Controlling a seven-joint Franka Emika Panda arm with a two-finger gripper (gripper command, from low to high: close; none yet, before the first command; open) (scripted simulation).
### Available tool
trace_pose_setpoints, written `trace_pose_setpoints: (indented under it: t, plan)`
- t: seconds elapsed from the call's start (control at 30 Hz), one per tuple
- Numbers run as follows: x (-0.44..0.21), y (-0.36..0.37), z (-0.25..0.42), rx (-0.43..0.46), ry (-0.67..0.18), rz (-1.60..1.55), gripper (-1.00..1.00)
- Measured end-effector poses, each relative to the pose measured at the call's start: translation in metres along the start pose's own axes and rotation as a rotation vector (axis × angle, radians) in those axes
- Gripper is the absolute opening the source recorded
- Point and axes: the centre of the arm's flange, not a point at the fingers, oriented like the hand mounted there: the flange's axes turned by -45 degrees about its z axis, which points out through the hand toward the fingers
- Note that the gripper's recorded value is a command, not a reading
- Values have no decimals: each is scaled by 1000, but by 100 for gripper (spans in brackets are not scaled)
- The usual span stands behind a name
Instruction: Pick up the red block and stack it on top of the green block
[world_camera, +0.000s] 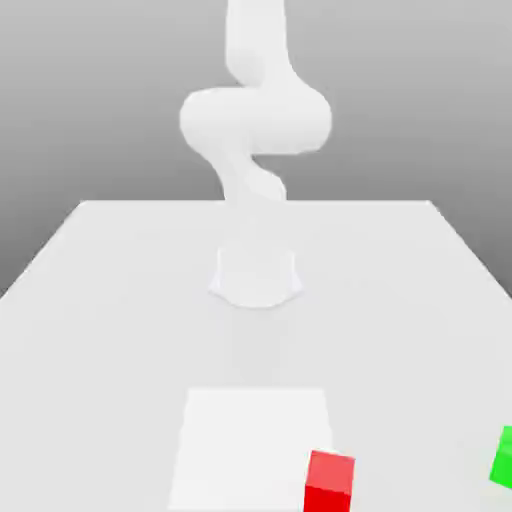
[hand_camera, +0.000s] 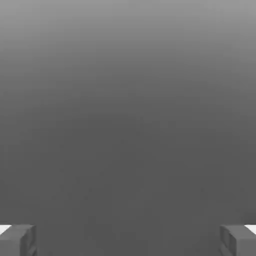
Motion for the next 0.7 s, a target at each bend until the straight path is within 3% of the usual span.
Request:
trace_pose_setpoints:
  t: [0.33,0.7]
  plan:
    - [-37,-30,190,-74,-277,64,0]
    - [-152,-59,358,-91,-572,139,0]
